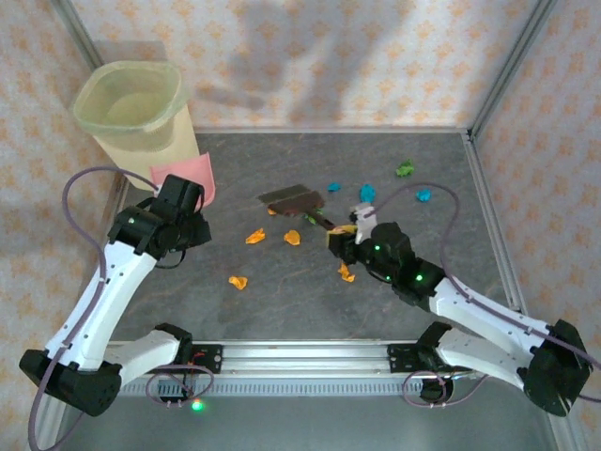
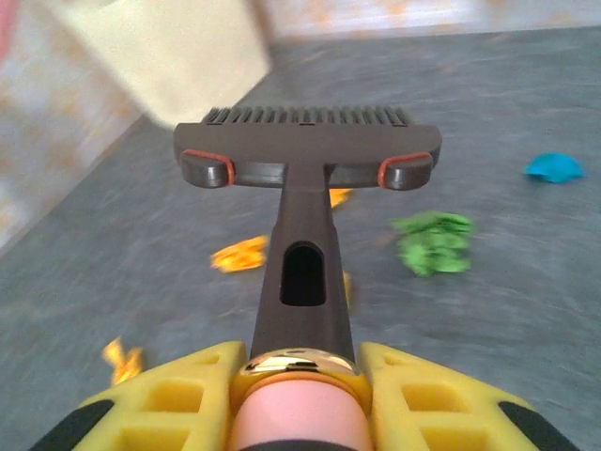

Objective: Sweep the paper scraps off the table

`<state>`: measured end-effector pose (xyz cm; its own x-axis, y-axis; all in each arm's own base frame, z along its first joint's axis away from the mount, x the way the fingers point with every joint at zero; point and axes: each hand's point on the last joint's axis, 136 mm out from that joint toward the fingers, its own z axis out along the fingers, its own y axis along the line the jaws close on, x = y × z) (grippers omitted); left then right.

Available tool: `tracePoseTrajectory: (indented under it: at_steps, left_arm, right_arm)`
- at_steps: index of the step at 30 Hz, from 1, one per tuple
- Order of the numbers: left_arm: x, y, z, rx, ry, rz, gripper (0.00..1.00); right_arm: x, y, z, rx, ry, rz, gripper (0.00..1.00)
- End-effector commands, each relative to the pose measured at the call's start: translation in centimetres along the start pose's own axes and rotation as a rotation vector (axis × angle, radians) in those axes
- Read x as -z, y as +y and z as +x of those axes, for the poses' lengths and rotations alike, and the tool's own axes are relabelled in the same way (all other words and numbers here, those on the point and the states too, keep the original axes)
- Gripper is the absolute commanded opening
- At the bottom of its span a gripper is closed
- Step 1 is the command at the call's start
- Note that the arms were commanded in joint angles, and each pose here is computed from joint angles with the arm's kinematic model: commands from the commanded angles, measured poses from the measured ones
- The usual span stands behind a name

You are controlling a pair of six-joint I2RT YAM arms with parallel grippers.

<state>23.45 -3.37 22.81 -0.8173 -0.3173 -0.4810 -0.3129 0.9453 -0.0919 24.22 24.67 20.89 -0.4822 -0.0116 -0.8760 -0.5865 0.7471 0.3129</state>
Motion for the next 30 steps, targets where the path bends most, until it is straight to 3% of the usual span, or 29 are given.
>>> tracePoseTrajectory:
  at_steps: [1, 9, 20, 25, 30]
  left_arm:
    - [0.5, 1.0, 1.6, -0.087, 0.069, -0.031, 0.0]
    - [0.0, 0.5, 2.2, -0.09, 0.125, -0.001, 0.0]
    - [-0.1, 0.7, 2.1, -0.066, 0.118, -0.003, 0.0]
    - [-0.4, 0.9, 2.3, -0.055, 0.117, -0.011, 0.0]
    - [-0.7, 0.5, 2.7, -0.056, 0.132, 0.016, 0.0]
  right_arm:
    - [1.4, 4.3, -0.4, 0.198, 0.049, -0.123, 0.0]
    - [2.9, 7.8, 3.4, 0.492, 0.282, -0.191, 0.0]
    - [0.7, 13.7, 5.1, 0.653, 0.308, -0.372, 0.0]
    - [-1.7, 13.2, 6.7, 0.726, 0.406, -0.33, 0.0]
    - [-1.0, 10.2, 7.1, 0.765, 0.477, -0.206, 0.0]
